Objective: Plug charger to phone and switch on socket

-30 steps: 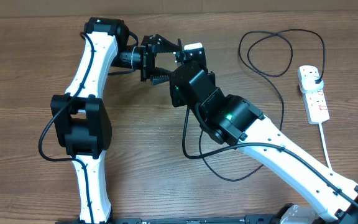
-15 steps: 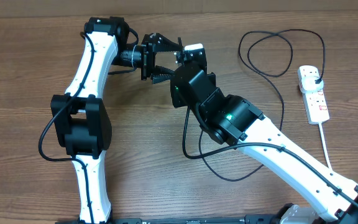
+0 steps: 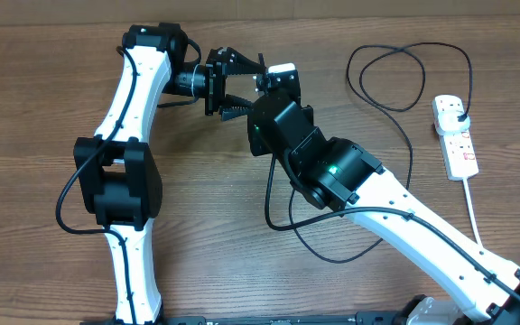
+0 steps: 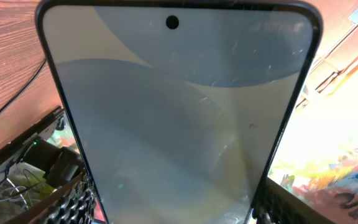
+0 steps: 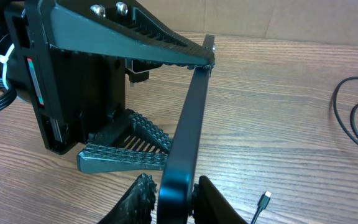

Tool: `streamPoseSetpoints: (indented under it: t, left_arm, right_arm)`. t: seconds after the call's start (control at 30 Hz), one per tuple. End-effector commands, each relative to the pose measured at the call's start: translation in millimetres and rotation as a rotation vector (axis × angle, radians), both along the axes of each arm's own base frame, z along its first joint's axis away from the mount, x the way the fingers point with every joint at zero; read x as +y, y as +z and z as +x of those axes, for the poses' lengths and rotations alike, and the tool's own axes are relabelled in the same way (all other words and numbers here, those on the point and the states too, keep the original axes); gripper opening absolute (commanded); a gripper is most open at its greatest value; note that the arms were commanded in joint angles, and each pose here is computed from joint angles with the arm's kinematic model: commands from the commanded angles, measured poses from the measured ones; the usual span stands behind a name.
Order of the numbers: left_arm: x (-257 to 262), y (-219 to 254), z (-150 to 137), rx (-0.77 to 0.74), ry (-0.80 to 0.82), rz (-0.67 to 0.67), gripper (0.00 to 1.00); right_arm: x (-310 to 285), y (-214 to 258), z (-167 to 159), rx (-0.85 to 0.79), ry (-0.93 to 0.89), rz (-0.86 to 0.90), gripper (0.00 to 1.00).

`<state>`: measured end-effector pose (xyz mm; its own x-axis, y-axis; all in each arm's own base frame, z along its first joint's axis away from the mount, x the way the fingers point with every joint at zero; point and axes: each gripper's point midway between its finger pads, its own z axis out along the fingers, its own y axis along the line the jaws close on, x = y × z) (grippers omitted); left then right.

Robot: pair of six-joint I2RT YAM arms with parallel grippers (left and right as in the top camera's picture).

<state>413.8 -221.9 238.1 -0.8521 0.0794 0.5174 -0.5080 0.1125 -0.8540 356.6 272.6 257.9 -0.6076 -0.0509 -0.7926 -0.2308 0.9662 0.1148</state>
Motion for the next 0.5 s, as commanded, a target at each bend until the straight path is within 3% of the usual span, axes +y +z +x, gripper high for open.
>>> streamPoseSetpoints:
  t: [0.0,0.47]
  left_arm:
    - [-3.4,20.3,-1.4,-0.023,-0.002,-0.044,0.68]
    - [-3.5,24.5,-1.0,-0.02,0.001,-0.068,0.72]
  right_arm:
    - [2.4,10.6,1.5,-0.016,-0.019,0.034,0.2]
    - [2.2,10.4,1.5,-0.015,-0.019,0.033,0.04]
